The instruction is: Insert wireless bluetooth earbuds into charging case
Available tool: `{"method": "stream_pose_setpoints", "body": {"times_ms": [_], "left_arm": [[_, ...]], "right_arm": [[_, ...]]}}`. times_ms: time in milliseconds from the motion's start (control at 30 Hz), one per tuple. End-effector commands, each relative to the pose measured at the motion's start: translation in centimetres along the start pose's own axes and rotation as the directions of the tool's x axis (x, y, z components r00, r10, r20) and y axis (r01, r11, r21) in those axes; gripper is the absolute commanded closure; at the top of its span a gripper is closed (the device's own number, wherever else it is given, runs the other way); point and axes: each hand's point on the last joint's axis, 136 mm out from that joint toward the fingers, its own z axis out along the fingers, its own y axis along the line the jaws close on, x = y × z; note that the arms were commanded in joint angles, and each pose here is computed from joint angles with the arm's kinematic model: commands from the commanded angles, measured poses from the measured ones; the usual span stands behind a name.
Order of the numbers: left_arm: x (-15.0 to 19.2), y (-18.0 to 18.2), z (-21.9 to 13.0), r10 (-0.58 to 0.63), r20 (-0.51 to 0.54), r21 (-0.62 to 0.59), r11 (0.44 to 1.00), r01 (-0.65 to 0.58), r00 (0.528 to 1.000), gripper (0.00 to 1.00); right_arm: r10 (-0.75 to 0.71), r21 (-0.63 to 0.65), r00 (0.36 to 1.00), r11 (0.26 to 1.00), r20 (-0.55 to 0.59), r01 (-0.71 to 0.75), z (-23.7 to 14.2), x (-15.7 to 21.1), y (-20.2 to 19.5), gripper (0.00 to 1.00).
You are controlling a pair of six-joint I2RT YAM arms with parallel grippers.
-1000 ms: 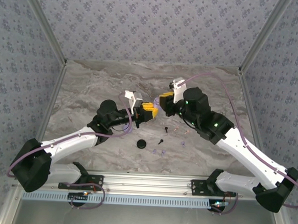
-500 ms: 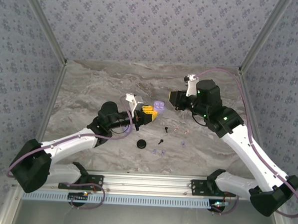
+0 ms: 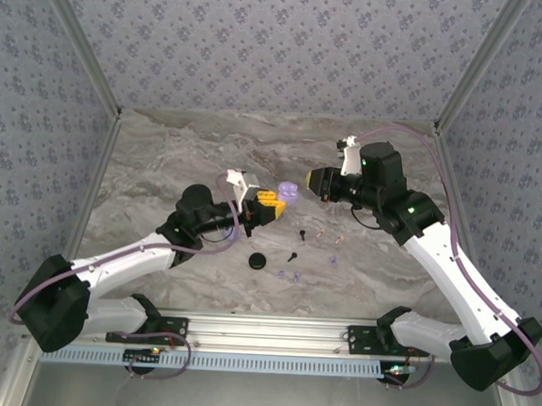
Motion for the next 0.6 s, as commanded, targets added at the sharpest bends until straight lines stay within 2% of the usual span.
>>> {"method": "stream_pose_setpoints", "body": {"times_ms": [0, 233, 367, 567], "left_arm": [[-1.6, -0.2, -0.5, 0.043, 0.045, -0.028, 0.999, -0.042, 0.998, 0.96], [-1.0, 0.5, -2.0, 0.105, -0.021, -0.117, 0.987, -0.107, 0.994, 0.96], [-1.2, 0.6, -3.1, 0.132, -0.020, -0.157, 0.979, -0.133, 0.991, 0.96], [-1.3, 0.5, -4.1, 0.141, -0.016, -0.181, 0.973, -0.141, 0.990, 0.96]], "right_arm": [[0.018, 0.143, 0.997, 0.990, -0.080, -0.007, 0.2, 2.1, -3.0, 0.80], [0.138, 0.408, 0.928, 0.913, -0.346, 0.016, 3.6, 10.3, -9.9, 0.80], [0.197, 0.469, 0.864, 0.882, -0.462, 0.050, 5.8, 14.6, -12.2, 0.80], [0.230, 0.522, 0.774, 0.840, -0.590, 0.149, 7.9, 18.9, -14.7, 0.80]]}}
